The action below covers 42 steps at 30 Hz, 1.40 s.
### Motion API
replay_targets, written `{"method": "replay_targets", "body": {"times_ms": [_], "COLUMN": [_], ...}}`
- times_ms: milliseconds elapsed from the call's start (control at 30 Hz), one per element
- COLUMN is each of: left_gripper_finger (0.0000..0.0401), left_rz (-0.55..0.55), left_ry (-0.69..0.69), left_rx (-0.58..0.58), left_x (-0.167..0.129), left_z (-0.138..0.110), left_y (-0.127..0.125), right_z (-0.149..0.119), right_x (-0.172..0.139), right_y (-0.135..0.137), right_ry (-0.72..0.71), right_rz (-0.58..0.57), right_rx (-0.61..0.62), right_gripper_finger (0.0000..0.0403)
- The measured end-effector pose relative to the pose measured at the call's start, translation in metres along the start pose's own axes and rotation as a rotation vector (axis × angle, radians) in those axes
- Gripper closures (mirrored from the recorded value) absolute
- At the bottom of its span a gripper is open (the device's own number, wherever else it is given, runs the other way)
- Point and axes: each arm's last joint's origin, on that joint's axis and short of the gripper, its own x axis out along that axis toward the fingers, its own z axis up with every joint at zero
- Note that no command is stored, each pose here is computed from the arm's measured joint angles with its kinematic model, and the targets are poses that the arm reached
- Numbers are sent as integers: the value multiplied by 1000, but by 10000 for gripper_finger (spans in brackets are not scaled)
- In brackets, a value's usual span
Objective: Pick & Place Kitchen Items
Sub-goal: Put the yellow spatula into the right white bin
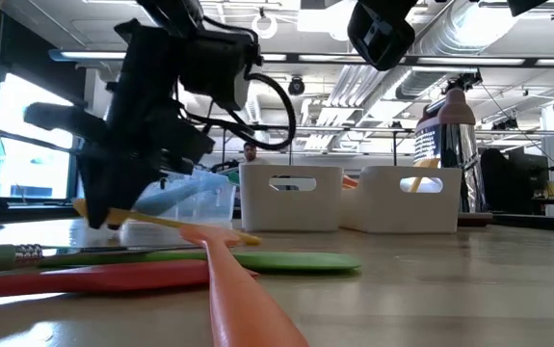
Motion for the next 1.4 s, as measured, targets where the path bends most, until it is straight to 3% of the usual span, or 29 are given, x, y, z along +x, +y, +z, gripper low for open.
{"method": "replay_targets", "body": {"times_ms": [267, 533, 633, 800, 1167, 1400], "left_gripper_finger": [327, 327, 327, 327, 327, 327], "left_rz": [20, 75, 164, 302, 765, 864], "left_ry": [105, 168, 153, -11, -257, -360], "left_rx": [-27, -39, -49, -6, -18, -106], "left_x": [-24, -73, -96, -128, -165, -181], "left_z": [0, 1, 0, 1, -2, -15], "left_y": [-26, -67, -82, -107, -120, -116], "right_z": [-2, 5, 6, 5, -2, -14], "right_x": [0, -2, -3, -6, -8, -9], "right_y": [7, 18, 24, 41, 59, 67], "right_ry": [10, -13, -16, -26, -55, 50], "right_rz": [54, 280, 369, 519, 556, 627], "right_rx": [-15, -34, -51, -113, -196, -216], "right_gripper_finger": [217, 217, 217, 217, 217, 217]}}
